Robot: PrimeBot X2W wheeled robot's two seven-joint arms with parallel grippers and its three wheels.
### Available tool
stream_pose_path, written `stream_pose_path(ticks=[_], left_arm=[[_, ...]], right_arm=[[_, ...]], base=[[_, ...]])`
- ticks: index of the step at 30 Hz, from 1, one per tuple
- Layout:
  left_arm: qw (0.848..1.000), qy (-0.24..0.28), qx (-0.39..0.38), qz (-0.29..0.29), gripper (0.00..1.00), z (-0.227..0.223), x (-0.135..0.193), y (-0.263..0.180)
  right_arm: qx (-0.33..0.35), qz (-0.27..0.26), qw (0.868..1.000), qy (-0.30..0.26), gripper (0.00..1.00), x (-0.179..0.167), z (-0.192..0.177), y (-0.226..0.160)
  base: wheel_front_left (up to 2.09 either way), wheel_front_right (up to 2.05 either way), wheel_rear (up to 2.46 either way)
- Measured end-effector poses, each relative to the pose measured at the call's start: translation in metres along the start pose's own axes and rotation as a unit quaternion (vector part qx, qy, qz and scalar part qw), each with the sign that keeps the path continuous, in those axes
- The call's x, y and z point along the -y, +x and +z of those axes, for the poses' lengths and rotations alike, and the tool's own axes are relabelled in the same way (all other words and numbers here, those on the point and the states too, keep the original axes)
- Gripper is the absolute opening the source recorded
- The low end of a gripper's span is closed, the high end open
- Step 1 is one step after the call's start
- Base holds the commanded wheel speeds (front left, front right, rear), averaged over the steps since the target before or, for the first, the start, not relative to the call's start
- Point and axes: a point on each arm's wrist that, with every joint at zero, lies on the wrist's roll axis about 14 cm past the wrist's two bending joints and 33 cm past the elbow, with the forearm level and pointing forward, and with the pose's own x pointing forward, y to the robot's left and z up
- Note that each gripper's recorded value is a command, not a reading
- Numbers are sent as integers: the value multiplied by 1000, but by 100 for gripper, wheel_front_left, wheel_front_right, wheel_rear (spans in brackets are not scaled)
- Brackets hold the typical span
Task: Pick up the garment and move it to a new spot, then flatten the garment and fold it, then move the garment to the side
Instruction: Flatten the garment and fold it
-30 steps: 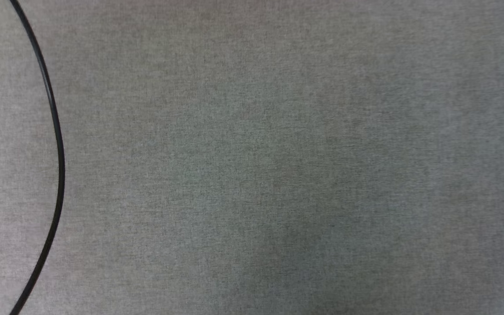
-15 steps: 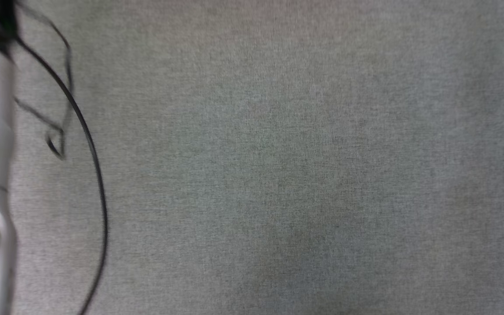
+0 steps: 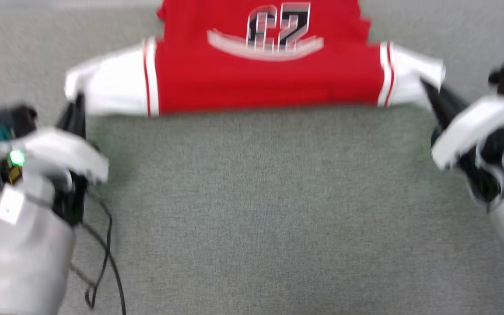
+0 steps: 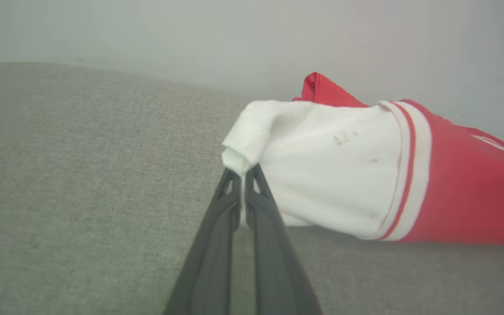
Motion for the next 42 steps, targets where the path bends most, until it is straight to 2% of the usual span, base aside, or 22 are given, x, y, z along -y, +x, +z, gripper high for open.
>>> stream_pose_path(ticks=[5, 14, 18, 27, 31, 32, 33, 34, 35, 38, 42], left_arm=[[1000, -12, 17, 3, 0, 1, -2, -45], [999, -36, -21, 22, 0, -38, -12, -130], [998, -42, -37, 38, 0, -49, -20, -159], [994, -52, -74, 56, 0, -73, -20, -205], [993, -53, -80, 64, 0, -78, -22, -213], [993, -53, -81, 65, 0, -78, -21, -214], [993, -53, -81, 64, 0, -78, -21, -214], [993, -53, -83, 65, 0, -79, -20, -215], [993, -53, -85, 64, 0, -80, -20, -215], [993, -52, -86, 59, 0, -81, -15, -215], [995, -51, -70, 55, 0, -72, -10, -211]], right_arm=[[17, 7, 1000, 19, 0, -7, -6, -42], [-9, -9, 999, 50, 0, -9, -51, -114], [-27, -8, 998, 61, 0, -21, -75, -138], [-71, -46, 990, 113, 0, -25, -131, -184], [-84, -51, 990, 99, 0, -26, -142, -192], [-86, -52, 990, 95, 4, -27, -144, -192], [-82, -53, 991, 94, 36, -26, -143, -192], [-78, -54, 991, 95, 80, -27, -141, -191], [-75, -53, 992, 92, 100, -28, -139, -190], [-52, -51, 994, 86, 100, -27, -125, -183], [-17, -68, 995, 69, 100, -7, -97, -170]], base=[[0, 0, 0], [0, 0, 0], [0, 0, 0], [0, 0, 0], [0, 0, 0], [0, 0, 0], [0, 0, 0], [0, 0, 0], [0, 0, 0], [0, 0, 0], [0, 0, 0]])
